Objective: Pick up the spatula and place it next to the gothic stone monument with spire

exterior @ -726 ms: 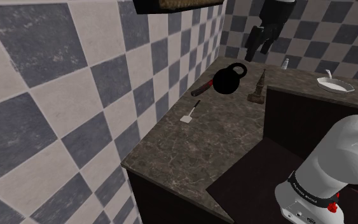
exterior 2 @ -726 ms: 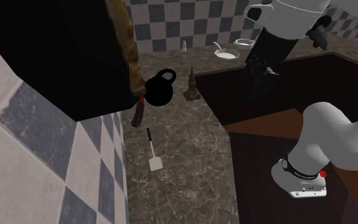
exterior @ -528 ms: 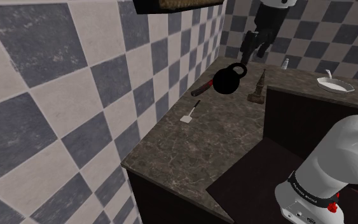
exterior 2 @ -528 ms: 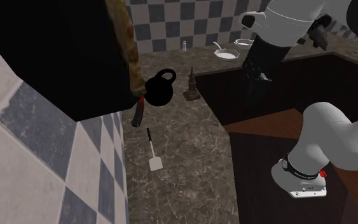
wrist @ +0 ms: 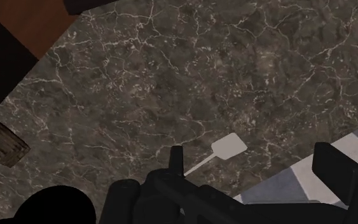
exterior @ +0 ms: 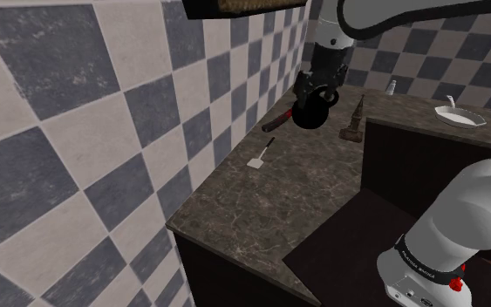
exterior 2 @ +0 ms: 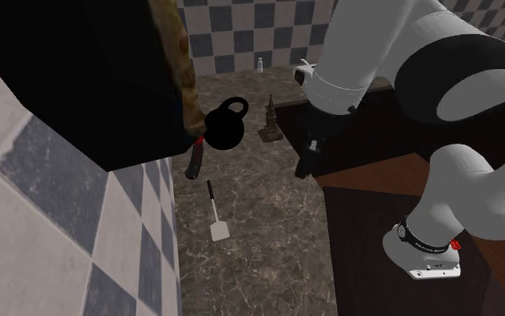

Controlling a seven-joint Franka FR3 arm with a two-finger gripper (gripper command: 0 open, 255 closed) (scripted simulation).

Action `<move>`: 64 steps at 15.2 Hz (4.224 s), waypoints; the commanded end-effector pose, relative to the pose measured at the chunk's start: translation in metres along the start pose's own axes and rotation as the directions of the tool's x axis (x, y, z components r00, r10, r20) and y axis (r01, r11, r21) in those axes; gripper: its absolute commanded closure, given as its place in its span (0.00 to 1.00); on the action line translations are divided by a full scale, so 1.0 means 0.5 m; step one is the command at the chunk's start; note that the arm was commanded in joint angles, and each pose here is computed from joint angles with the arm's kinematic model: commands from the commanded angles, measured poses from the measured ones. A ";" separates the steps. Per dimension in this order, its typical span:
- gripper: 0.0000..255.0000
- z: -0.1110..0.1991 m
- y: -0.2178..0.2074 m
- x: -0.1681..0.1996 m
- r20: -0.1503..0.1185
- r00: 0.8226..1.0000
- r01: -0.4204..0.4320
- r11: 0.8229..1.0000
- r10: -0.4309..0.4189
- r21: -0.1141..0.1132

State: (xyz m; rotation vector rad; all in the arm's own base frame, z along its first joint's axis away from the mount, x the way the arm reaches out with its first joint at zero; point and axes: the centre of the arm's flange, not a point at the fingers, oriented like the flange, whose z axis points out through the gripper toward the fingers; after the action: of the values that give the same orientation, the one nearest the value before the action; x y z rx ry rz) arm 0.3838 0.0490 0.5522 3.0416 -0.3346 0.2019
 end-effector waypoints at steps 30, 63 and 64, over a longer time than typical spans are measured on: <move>0.00 0.695 -0.022 0.452 0.068 0.679 -0.728 0.682 0.731 -0.066; 1.00 0.817 0.001 0.495 0.072 0.605 -0.789 0.610 0.793 -0.077; 1.00 0.807 0.002 0.497 0.072 0.605 -0.789 0.610 0.793 -0.077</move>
State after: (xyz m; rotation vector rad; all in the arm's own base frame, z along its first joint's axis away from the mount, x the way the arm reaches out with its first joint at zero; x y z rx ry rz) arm 0.6730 -0.0404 0.1824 2.6168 -1.6728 0.0769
